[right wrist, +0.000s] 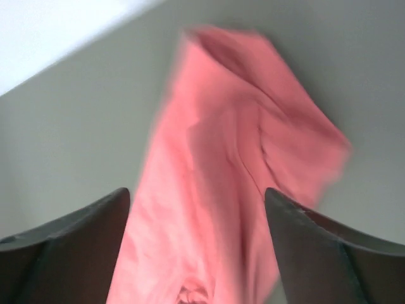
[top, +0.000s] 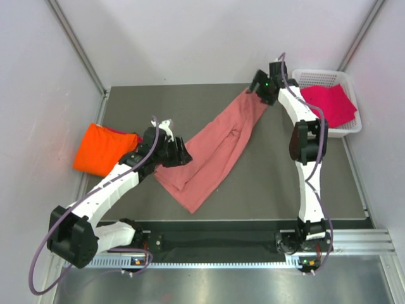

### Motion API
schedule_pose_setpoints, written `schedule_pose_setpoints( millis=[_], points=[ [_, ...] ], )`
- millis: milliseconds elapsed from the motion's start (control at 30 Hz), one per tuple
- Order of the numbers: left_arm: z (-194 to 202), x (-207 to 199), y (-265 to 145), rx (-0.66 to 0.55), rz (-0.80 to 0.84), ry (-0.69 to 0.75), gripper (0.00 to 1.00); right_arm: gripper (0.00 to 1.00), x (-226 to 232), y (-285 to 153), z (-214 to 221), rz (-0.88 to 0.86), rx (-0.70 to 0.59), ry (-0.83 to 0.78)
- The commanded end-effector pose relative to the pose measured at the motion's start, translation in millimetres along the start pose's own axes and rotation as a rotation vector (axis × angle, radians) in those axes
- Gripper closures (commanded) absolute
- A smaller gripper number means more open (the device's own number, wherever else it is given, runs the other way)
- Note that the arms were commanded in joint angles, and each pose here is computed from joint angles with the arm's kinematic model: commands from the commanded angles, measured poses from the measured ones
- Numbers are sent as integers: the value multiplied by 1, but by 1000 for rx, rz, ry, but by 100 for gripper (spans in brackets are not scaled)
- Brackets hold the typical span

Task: Fold and stack the t-shirts
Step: Fold the tshirt

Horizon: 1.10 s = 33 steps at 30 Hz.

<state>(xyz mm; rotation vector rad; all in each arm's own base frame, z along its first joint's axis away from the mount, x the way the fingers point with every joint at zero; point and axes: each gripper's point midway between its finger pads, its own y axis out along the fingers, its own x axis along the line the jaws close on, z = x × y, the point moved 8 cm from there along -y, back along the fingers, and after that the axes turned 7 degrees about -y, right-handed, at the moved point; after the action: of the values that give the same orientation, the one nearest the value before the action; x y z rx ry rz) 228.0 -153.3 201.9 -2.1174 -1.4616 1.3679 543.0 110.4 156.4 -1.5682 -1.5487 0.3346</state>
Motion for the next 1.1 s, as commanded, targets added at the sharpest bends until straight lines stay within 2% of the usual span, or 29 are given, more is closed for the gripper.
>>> schedule_pose_setpoints(
  millis=[0, 33, 67, 100, 133, 167, 200, 233, 333, 400, 533, 667, 867, 1033, 1067],
  points=[
    [0, 5, 1, -11, -25, -5, 41, 9, 21, -9, -22, -287, 70, -108],
    [1, 5, 2, -2, -25, -3, 41, 2, 22, -15, -24, -309, 73, -97],
    [3, 6, 3, 12, -25, 1, 41, 0, 18, -19, -28, -320, 58, -94],
    [6, 7, 5, 34, -26, 3, 41, 0, 6, -12, -11, -292, 103, -83],
    [8, 9, 5, 50, -36, 5, 41, 0, 9, -36, -19, -298, 57, -105],
    [10, 9, 6, 58, -42, 16, 41, 2, 6, -40, -20, -283, 15, -114],
    [12, 9, 6, 60, -46, 26, 41, 3, -8, -36, 2, -248, 66, -105],
    [18, 4, 7, 81, -39, 54, 41, 4, -7, -58, -4, -255, 21, -128],
    [32, -15, 7, 108, -37, 157, 41, 11, -18, -70, 11, -208, 3, -157],
    [36, -24, 11, 96, -81, 218, 41, 15, -26, -69, 21, -173, 24, -157],
    [56, -38, 17, 153, -91, 289, 42, 18, -26, -66, 32, -142, 22, -184],
    [59, -31, 16, 146, -131, 295, 43, 17, -17, -61, 39, -127, 15, -221],
    [50, -20, 13, 58, -232, 261, 42, 16, -7, -52, 43, -80, -1, -260],
    [34, -7, 16, 54, -263, 182, 42, 19, -6, -25, 46, -29, 36, -275],
    [32, -6, 15, 51, -253, 170, 42, 25, -7, -22, 46, -15, 34, -275]
  ],
)
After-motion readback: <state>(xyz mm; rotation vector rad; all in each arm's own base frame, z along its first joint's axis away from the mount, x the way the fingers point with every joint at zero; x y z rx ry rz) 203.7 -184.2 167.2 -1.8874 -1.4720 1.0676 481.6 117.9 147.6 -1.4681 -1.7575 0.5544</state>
